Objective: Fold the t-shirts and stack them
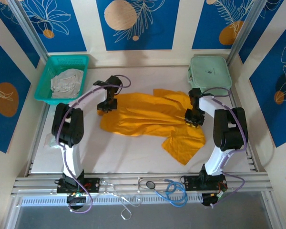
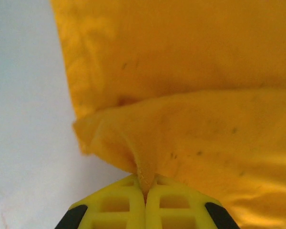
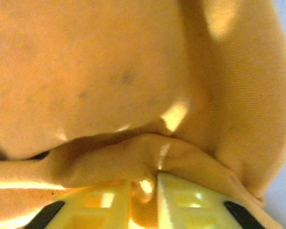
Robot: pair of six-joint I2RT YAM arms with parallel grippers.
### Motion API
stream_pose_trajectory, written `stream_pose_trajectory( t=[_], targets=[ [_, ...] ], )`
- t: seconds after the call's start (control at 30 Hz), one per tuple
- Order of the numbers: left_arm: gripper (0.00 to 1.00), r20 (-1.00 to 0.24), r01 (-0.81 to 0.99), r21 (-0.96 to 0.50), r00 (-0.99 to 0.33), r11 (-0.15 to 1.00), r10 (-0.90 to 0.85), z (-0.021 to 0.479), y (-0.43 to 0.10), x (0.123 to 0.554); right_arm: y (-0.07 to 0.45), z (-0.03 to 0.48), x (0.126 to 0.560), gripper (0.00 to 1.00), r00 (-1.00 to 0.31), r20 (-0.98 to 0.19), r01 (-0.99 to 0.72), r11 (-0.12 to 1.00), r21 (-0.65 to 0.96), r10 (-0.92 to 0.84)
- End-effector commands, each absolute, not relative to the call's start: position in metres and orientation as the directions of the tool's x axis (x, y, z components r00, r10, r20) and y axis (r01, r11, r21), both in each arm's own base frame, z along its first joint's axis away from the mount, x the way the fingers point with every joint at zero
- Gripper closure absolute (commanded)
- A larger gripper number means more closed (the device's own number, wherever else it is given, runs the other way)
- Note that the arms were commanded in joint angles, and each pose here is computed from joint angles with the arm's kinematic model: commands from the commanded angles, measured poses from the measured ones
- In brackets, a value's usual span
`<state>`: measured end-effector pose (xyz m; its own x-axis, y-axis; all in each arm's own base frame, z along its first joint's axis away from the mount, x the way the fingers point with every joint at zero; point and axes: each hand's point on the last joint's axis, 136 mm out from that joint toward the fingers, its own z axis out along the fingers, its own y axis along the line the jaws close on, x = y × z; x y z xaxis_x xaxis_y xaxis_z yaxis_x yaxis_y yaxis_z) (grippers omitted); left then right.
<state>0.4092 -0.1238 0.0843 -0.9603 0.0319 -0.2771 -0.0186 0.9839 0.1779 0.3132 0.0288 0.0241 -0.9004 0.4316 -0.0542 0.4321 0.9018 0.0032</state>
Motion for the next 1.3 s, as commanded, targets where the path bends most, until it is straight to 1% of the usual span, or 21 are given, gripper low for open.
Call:
stream_pose_trajectory(
  t=[0.0,0.07,0.1,0.17,0.2,0.23,0.3,0.33,0.4,0.5,0.57,0.67,0.73,0.8,0.9,1.1,1.13,1.17,1.27],
  targets=[
    [1.00,-0.383,-0.023,0.147,-0.923,0.989,0.036,0.113,-0.136,0.452,0.030,0.038,0.307,0.74,-0.907,-0.078,0.416,0.909,-0.024,0.413],
    [1.00,-0.392,-0.030,0.154,-0.919,0.988,0.033,0.112,-0.139,0.468,0.034,0.043,0.305,0.71,-0.911,-0.085,0.406,0.913,-0.025,0.403],
    [0.89,-0.381,-0.033,0.158,-0.924,0.987,0.030,0.107,-0.139,0.474,0.035,0.045,0.305,0.69,-0.913,-0.088,0.402,0.915,-0.024,0.399],
    [0.63,-0.353,-0.029,0.160,-0.935,0.987,0.029,0.094,-0.142,0.481,0.038,0.051,0.305,0.65,-0.915,-0.097,0.395,0.918,-0.025,0.391],
    [0.45,-0.340,-0.024,0.156,-0.940,0.987,0.031,0.088,-0.144,0.482,0.038,0.055,0.305,0.63,-0.916,-0.103,0.392,0.920,-0.027,0.387],
    [0.30,-0.329,-0.021,0.146,-0.944,0.989,0.029,0.084,-0.146,0.481,0.039,0.058,0.305,0.61,-0.917,-0.109,0.388,0.921,-0.027,0.384],
    [0.19,-0.326,-0.020,0.127,-0.945,0.992,0.023,0.083,-0.148,0.476,0.041,0.067,0.306,0.60,-0.918,-0.123,0.382,0.924,-0.021,0.377],
    [0.15,-0.331,-0.023,0.121,-0.943,0.992,0.019,0.086,-0.147,0.471,0.042,0.071,0.306,0.60,-0.919,-0.130,0.378,0.926,-0.019,0.373],
    [0.13,-0.351,-0.036,0.112,-0.936,0.993,0.006,0.097,-0.141,0.460,0.043,0.080,0.306,0.60,-0.917,-0.150,0.376,0.927,-0.010,0.370],
    [0.13,-0.384,-0.058,0.108,-0.923,0.992,-0.013,0.120,-0.130,0.439,0.046,0.093,0.307,0.60,-0.915,-0.173,0.370,0.929,0.007,0.365],
    [0.13,-0.381,-0.070,0.109,-0.924,0.992,-0.024,0.125,-0.122,0.421,0.049,0.099,0.307,0.60,-0.914,-0.186,0.364,0.931,0.017,0.360],
    [0.16,-0.342,-0.087,0.118,-0.939,0.989,-0.042,0.117,-0.110,0.397,0.054,0.105,0.306,0.60,-0.915,-0.195,0.355,0.934,0.026,0.354],
    [0.20,-0.310,-0.105,0.113,-0.949,0.988,-0.065,0.101,-0.103,0.387,0.058,0.107,0.305,0.60,-0.917,-0.195,0.349,0.937,0.034,0.348],
    [0.24,-0.280,-0.117,0.073,-0.956,0.990,-0.092,0.082,-0.102,0.383,0.060,0.108,0.304,0.60,-0.920,-0.193,0.340,0.940,0.033,0.340],
    [0.28,-0.260,-0.140,0.000,-0.956,0.990,-0.135,0.059,-0.103,0.387,0.061,0.109,0.301,0.60,-0.923,-0.191,0.335,0.942,0.023,0.333],
    [0.38,-0.242,-0.167,-0.054,-0.954,0.985,-0.175,0.025,-0.103,0.404,0.058,0.111,0.296,0.62,-0.922,-0.195,0.339,0.941,0.013,0.335],
    [0.42,-0.242,-0.168,-0.057,-0.954,0.984,-0.177,0.023,-0.103,0.406,0.057,0.111,0.295,0.63,-0.922,-0.195,0.338,0.941,0.010,0.334],
    [0.49,-0.242,-0.168,-0.055,-0.954,0.984,-0.176,0.021,-0.103,0.407,0.057,0.111,0.296,0.64,-0.922,-0.196,0.338,0.941,0.009,0.333],
    [0.86,-0.252,-0.175,-0.066,-0.950,0.982,-0.186,0.031,-0.103,0.404,0.056,0.112,0.296,0.67,-0.922,-0.197,0.338,0.941,0.007,0.333]
  ],
)
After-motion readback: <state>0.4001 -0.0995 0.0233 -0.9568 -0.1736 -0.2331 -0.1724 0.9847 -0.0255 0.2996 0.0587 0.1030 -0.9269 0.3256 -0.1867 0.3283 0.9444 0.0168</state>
